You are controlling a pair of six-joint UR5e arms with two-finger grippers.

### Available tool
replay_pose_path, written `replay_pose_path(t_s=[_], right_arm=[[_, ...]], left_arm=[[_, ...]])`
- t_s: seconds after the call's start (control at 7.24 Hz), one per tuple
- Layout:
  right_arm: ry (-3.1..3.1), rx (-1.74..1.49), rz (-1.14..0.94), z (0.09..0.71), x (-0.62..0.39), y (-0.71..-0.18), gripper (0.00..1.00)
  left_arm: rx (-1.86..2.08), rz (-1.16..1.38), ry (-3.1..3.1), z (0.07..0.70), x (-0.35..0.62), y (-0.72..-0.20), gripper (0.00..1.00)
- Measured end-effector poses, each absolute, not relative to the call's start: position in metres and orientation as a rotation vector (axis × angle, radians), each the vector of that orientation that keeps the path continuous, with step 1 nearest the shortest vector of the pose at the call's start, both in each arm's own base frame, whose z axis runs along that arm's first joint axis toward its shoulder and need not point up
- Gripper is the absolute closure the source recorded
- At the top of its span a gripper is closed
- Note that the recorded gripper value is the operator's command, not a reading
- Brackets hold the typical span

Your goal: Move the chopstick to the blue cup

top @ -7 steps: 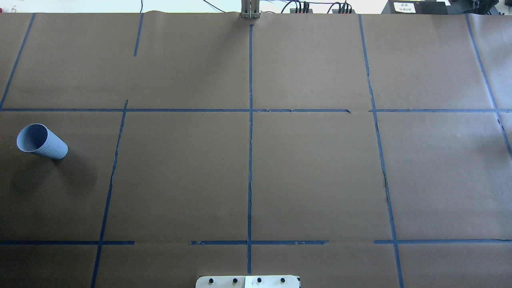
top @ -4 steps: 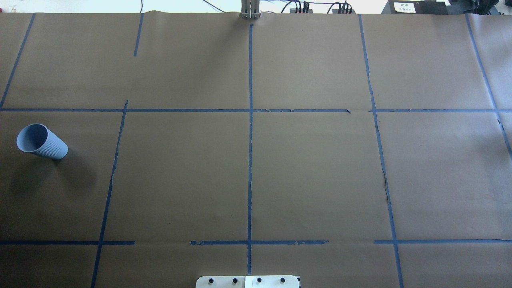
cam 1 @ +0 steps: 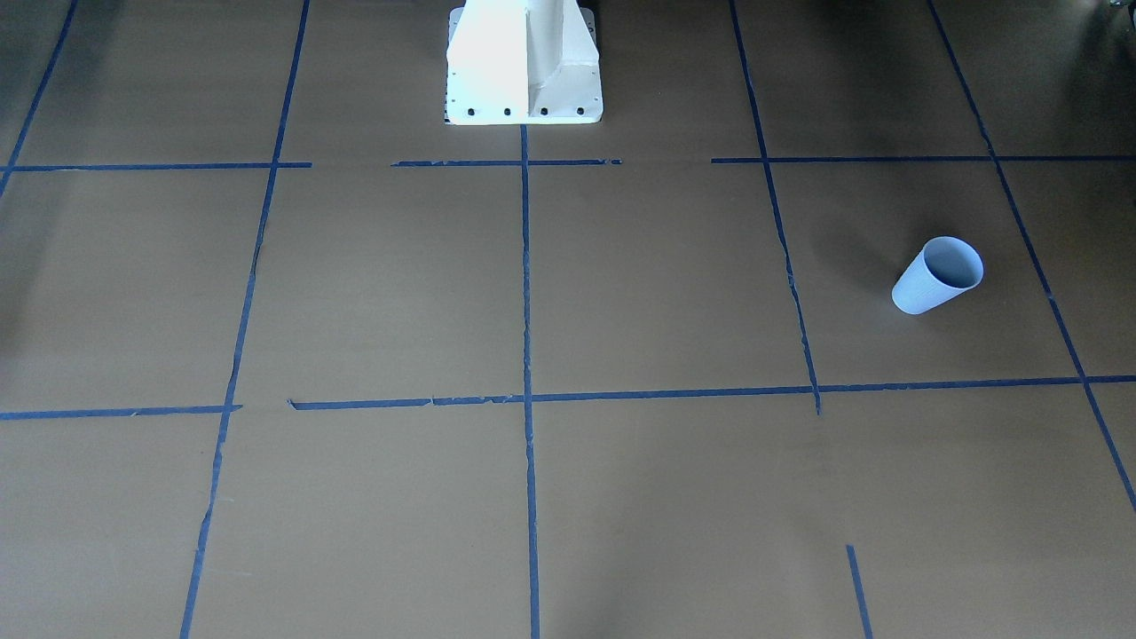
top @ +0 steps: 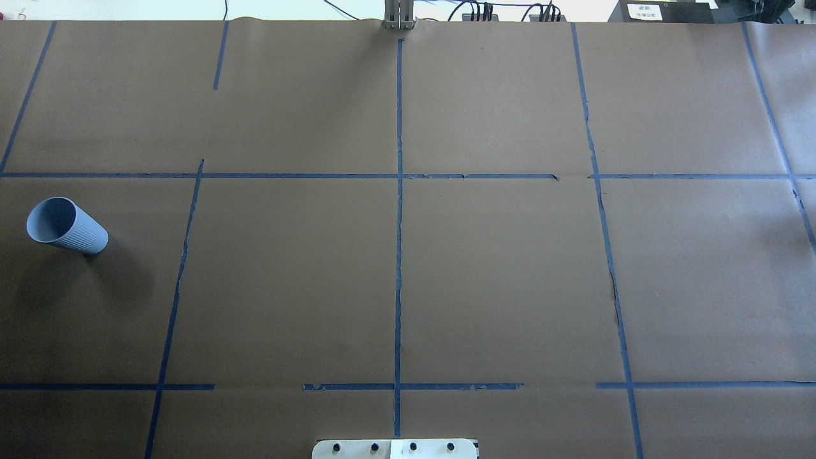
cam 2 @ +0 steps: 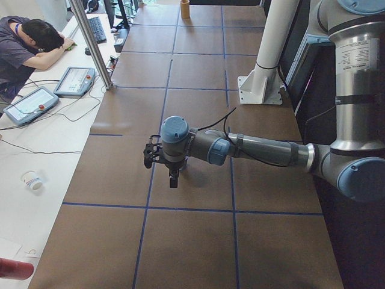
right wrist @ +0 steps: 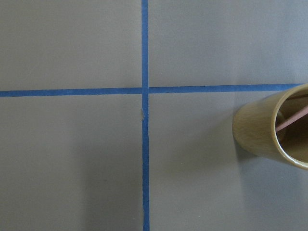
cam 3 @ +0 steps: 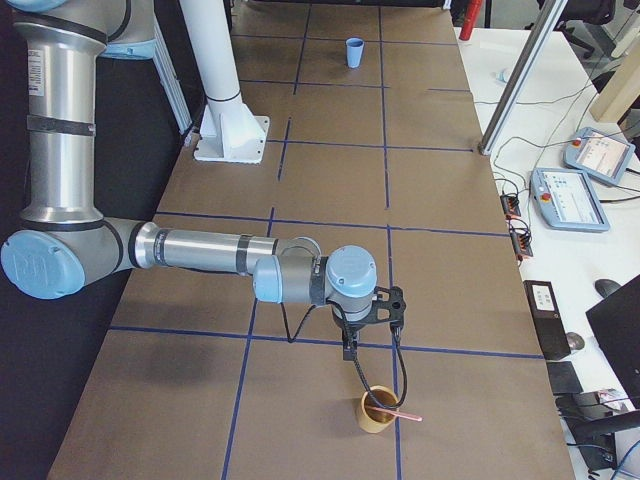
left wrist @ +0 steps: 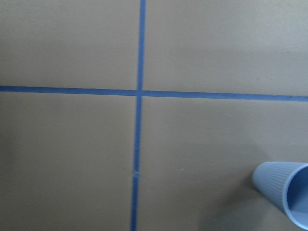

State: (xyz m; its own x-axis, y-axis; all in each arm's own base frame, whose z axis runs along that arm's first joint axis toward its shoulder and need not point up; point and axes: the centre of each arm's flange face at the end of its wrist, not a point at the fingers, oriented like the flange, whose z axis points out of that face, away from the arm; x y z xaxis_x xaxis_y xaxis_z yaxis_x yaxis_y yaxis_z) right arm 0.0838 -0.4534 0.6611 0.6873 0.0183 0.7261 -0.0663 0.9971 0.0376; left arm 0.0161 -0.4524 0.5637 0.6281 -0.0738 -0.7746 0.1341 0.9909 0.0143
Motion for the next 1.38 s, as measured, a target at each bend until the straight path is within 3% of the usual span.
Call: replay_pose_path(t_s=[0.41,1.38], right_arm=[[-0.814,0.063,0.047,0.661,0.084,-0.453,0.0],[-0.812,0.062,0.047,0.661,0.084,-0.453,0.0]], left_arm=[[0.031,-0.162,0.942,0.545,0.094,-0.443,0.0],[-0.009,-0.106,0.926,0.555,0.151,-0.472,0.01]])
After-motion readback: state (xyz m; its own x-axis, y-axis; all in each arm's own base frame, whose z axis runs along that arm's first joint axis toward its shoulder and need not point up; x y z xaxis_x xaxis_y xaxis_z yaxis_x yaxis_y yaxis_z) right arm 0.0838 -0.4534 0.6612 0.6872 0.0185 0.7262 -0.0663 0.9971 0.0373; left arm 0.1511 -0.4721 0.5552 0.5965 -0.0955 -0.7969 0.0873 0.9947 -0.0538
